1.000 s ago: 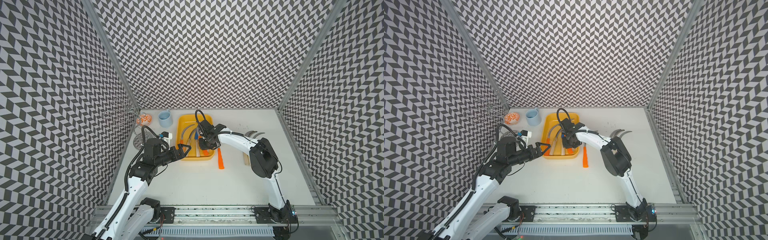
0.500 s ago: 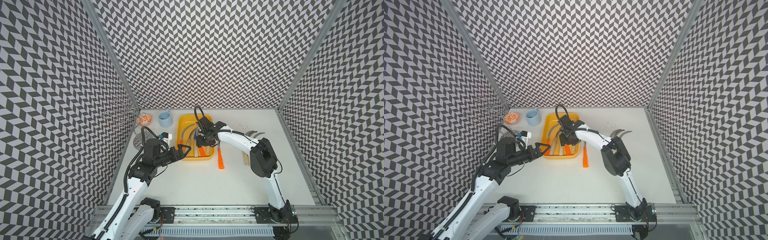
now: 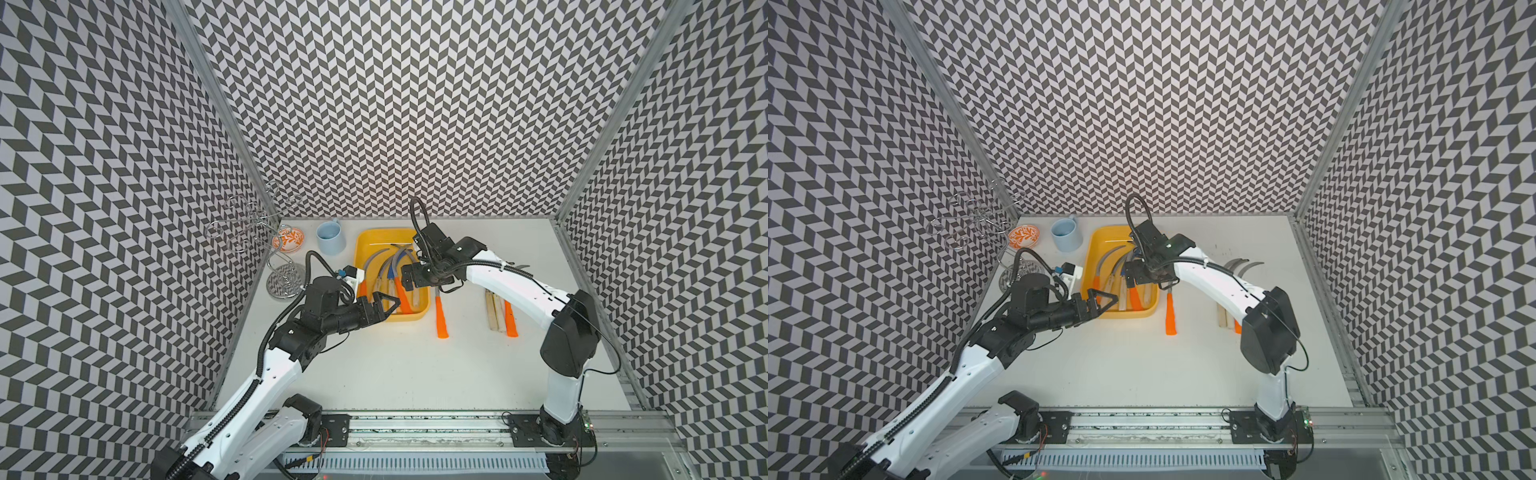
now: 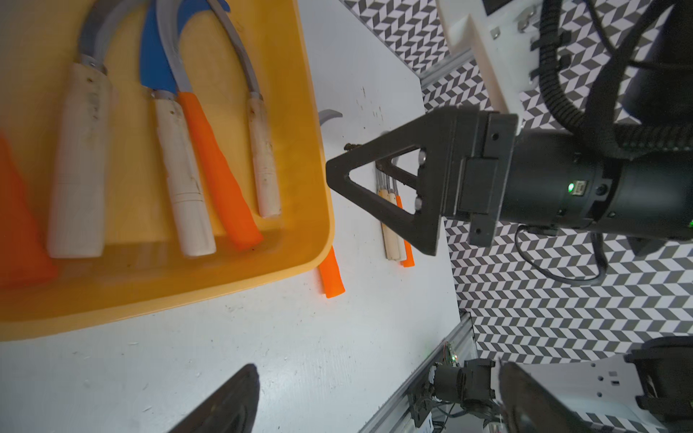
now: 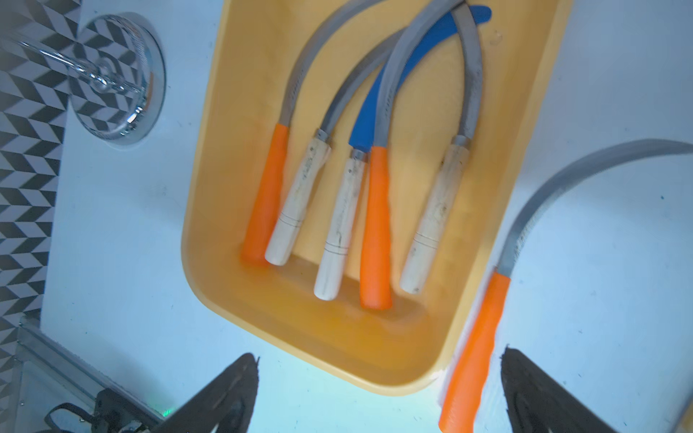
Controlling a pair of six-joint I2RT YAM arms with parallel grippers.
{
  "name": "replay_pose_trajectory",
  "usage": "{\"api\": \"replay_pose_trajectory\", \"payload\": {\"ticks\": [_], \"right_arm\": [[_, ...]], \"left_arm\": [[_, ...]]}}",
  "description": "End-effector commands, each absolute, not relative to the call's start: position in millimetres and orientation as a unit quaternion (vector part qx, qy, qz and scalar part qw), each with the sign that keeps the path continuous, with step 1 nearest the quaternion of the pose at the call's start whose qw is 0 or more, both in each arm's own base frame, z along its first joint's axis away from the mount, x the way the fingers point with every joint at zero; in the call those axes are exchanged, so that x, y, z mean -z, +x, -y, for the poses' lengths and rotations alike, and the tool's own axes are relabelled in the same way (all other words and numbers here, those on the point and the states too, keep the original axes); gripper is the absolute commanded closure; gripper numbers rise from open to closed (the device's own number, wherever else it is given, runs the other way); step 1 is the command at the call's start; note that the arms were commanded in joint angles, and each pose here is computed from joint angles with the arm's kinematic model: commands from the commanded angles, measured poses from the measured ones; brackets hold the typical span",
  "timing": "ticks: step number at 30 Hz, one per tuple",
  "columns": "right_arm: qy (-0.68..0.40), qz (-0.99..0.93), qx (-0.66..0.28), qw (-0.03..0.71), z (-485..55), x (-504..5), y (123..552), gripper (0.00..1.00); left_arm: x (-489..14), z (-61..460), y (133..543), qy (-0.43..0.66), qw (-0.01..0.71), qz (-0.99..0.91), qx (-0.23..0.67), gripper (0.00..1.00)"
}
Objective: Put small sickles into storage boxes
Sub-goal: Place the sickle in the storage box, then pick up the sickle at the center of the board.
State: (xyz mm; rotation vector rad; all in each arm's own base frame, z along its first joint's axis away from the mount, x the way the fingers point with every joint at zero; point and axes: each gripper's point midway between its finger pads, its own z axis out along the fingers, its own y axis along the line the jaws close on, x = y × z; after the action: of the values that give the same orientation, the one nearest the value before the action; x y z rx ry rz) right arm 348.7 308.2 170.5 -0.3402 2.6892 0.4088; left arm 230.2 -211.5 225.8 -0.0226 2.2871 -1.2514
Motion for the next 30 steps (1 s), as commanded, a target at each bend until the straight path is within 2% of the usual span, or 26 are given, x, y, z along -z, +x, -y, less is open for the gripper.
{"api": "replay_pose_trajectory", "payload": {"ticks": [1,10,15,30], "right_arm": [[-0.096,-0.966,-0.126,0.206,-277.1,-171.2,347.1,0.01],[-0.045,-0.973,-0.097,0.203,-209.2,-154.2,332.2,0.01],[-0.02,-0.98,-0.077,0.184,-174.9,-128.5,323.9,0.01],[0.013,-0.988,-0.018,0.153,-123.2,-67.3,321.5,0.02]], "left_arm": [[-249.4,226.7,234.8,-0.004,0.29,-0.827,0.481,0.0],[-234.9,268.1,217.0,0.024,0.261,-0.828,0.496,0.0],[-222.4,291.0,204.6,0.041,0.243,-0.828,0.503,0.0],[-176.5,312.9,179.5,0.064,0.228,-0.843,0.484,0.0]]}}
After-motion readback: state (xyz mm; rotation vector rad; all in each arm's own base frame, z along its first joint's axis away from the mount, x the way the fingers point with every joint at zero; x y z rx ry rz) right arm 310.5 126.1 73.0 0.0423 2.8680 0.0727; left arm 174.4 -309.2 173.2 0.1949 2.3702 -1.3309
